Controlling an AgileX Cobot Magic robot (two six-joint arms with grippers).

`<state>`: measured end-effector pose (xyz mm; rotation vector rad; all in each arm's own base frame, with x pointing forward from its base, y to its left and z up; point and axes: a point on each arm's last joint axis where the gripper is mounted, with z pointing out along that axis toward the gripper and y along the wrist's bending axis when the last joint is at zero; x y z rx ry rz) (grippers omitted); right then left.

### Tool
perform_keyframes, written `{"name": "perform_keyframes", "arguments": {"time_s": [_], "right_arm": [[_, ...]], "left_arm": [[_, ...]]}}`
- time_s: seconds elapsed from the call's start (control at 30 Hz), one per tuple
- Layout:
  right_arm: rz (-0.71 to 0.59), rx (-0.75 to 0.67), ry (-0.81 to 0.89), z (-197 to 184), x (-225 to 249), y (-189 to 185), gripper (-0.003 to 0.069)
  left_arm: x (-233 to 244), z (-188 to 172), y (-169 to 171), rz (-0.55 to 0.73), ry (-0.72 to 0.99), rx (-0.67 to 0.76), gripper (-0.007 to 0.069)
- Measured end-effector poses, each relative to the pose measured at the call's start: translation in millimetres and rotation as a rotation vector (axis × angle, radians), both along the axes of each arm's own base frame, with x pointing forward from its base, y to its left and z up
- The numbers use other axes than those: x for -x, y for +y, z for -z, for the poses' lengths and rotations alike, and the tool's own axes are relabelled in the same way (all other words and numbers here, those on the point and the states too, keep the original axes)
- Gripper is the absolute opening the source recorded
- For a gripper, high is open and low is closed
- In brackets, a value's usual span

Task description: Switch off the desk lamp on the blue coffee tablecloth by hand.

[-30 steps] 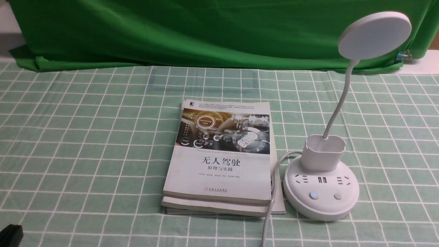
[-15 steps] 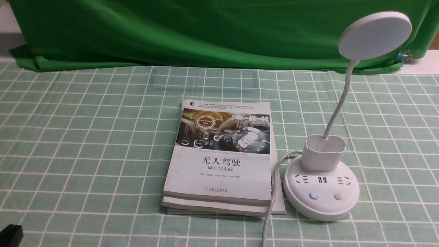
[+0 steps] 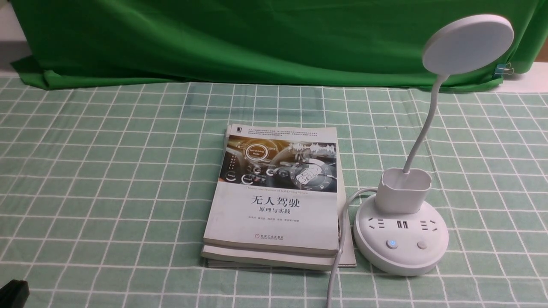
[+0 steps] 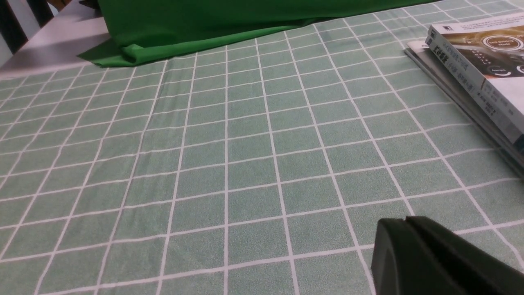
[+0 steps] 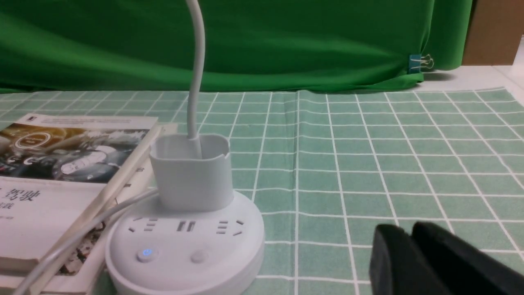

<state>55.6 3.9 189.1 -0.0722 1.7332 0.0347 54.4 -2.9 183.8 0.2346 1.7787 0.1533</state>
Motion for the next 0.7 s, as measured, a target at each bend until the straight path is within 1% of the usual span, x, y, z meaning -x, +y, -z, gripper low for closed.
{"name": "perform_keyframes", "arguments": {"time_s": [0.7], "right_arm": [[0.0,0.0,0.0,0.0,0.0,0.0,0.0105]], "left_arm": [[0.0,0.0,0.0,0.0,0.0,0.0,0.0]]}}
